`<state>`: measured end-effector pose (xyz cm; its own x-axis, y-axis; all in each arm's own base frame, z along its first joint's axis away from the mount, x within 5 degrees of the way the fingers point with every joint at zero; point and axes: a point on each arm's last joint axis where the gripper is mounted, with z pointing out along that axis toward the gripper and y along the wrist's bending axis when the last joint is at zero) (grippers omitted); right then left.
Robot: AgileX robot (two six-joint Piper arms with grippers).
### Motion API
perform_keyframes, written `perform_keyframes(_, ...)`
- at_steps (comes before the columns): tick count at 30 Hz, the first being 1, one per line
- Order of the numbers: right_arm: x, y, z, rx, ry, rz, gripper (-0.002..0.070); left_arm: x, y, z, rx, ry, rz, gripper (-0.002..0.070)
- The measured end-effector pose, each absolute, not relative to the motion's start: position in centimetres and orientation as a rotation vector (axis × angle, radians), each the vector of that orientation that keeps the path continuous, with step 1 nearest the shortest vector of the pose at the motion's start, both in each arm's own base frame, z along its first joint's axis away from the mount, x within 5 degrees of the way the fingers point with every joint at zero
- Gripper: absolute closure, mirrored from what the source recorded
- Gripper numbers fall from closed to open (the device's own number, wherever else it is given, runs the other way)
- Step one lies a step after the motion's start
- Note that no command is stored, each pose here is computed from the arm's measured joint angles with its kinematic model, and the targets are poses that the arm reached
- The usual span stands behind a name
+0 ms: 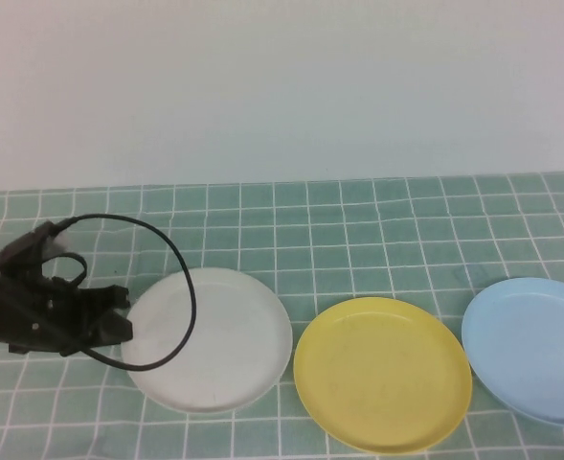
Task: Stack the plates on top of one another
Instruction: Pick up the white plate, then place the white plate on the yellow plate
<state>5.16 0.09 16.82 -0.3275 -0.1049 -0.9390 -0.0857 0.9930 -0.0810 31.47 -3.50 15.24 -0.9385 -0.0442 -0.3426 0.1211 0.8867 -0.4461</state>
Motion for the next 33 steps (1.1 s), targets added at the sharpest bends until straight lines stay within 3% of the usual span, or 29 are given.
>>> perform_keyframes(8, 5.2, 0.1, 16.8, -0.137, 1.907, -0.019, 0.0678, 31.3, -3.4, 17.6, 0.063, 2.627, -0.642, 0.0671)
perform_keyframes(15, 5.2, 0.1, 16.8, -0.137, 1.907, -0.019, 0.0678, 31.0, -3.9, 18.8, 0.057, 2.586, -0.724, 0.0671)
perform_keyframes(17, 5.2, 0.1, 16.8, -0.137, 1.907, -0.019, 0.0678, 31.0, -4.2, 19.6, 0.078, 2.560, -0.772, 0.0670)
perform_keyframes(18, 5.2, 0.1, 16.8, -0.137, 1.907, -0.019, 0.0678, 30.7, -5.1, 21.1, 0.118, 2.526, -0.863, 0.0675)
perform_keyframes(19, 5.2, 0.1, 16.8, -0.137, 1.907, -0.019, 0.0678, 31.1, -4.8, 20.4, 0.108, 2.542, -0.827, 0.0671)
perform_keyframes(25, 5.2, 0.1, 16.8, -0.137, 1.907, -0.019, 0.0678, 30.6, -9.9, 21.9, 0.359, 2.533, -0.904, 0.0670)
perform_keyframes(33, 5.2, 0.1, 16.8, -0.137, 1.907, -0.019, 0.0678, 29.8, -16.4, 22.6, 0.506, 2.490, -0.823, 0.0670)
